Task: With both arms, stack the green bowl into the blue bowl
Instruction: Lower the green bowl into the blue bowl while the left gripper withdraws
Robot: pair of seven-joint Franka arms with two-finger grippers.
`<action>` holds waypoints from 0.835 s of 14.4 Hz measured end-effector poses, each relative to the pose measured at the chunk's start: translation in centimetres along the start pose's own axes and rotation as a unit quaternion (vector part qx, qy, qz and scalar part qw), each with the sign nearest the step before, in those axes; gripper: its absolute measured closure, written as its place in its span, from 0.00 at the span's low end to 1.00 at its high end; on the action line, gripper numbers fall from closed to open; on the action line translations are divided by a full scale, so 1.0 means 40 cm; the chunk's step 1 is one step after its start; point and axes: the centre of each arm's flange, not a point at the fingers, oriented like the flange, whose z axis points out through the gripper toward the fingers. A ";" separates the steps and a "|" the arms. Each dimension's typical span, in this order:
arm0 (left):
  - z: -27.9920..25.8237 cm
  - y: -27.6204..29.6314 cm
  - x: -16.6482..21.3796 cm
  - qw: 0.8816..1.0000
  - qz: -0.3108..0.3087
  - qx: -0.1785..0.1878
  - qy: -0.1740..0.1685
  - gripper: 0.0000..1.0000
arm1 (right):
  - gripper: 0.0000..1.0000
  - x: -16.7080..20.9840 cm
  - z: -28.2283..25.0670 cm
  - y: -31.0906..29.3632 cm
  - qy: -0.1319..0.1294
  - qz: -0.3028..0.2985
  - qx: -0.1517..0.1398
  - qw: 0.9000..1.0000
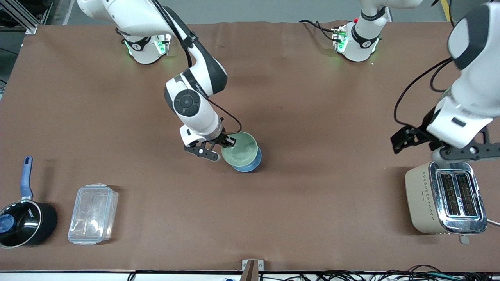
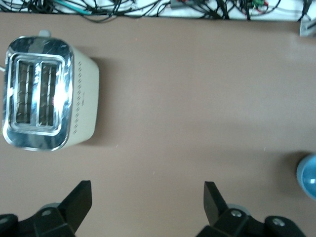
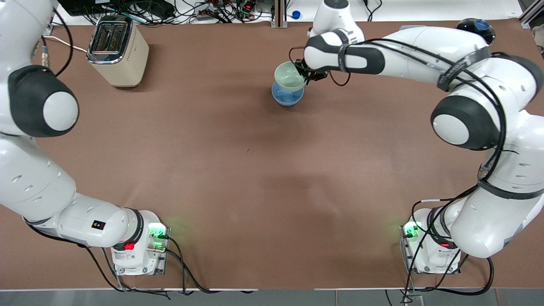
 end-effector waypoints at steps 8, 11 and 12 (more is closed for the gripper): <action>-0.122 -0.240 -0.114 0.998 0.041 -0.027 -0.026 0.00 | 0.95 -0.042 0.076 -0.036 0.001 0.001 -0.002 1.000; -0.122 -0.210 -0.158 0.997 0.055 -0.030 -0.039 0.00 | 0.95 -0.036 0.100 -0.031 0.002 0.003 -0.003 1.000; -0.118 -0.200 -0.169 0.997 0.059 -0.030 -0.043 0.00 | 0.95 -0.035 0.106 -0.030 0.002 0.003 -0.004 1.000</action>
